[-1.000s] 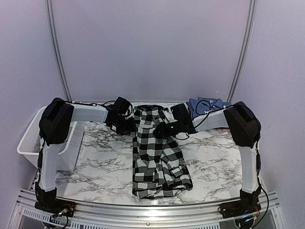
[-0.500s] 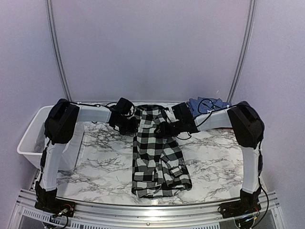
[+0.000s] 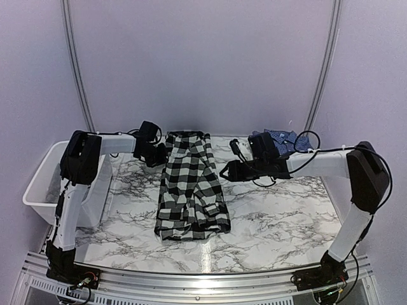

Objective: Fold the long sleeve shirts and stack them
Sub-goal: Move the rectangle-folded shirt to the center of the board.

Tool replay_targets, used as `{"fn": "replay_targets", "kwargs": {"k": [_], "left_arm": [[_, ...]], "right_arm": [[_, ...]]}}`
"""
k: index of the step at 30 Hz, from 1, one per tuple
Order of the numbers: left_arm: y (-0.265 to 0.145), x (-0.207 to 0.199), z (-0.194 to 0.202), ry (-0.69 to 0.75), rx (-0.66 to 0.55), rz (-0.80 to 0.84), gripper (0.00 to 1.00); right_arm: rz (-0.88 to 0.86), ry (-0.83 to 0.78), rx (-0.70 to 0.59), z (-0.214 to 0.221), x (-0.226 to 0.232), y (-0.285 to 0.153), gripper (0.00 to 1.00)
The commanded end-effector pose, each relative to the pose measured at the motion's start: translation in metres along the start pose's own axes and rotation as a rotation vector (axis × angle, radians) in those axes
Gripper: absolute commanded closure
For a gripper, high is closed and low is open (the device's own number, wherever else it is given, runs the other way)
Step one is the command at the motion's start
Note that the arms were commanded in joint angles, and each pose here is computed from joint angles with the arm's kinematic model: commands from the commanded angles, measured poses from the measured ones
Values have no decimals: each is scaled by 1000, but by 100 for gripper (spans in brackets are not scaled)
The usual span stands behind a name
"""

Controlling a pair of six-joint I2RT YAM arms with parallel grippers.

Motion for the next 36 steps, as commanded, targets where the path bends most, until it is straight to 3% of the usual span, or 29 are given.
{"fn": "replay_targets", "kwargs": {"k": [1, 5, 8, 14, 25, 36], "left_arm": [[9, -1, -4, 40, 44, -9, 87], [-24, -21, -12, 62, 15, 23, 51], [-62, -26, -18, 90, -44, 6, 43], [-115, -7, 14, 74, -35, -16, 41], [-162, 49, 137, 78, 143, 31, 40], [-164, 70, 209, 119, 253, 19, 44]], "right_arm": [[31, -25, 43, 29, 5, -16, 57], [21, -18, 39, 51, 8, -32, 55], [15, -14, 55, 59, 11, -36, 56], [-9, -14, 68, 67, 20, -41, 56], [-105, 56, 100, 84, 26, -30, 43], [-167, 142, 152, 103, 26, -11, 38]]}}
Point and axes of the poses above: each gripper's point midway between its finger pads, its own y axis out along the fingers, its own x axis along the line the jaws close on, z = x × y, the point moved 4 cm from there along -y, back along the fingers, and after that the axes turned 9 degrees about -y, right-handed, at the moved point
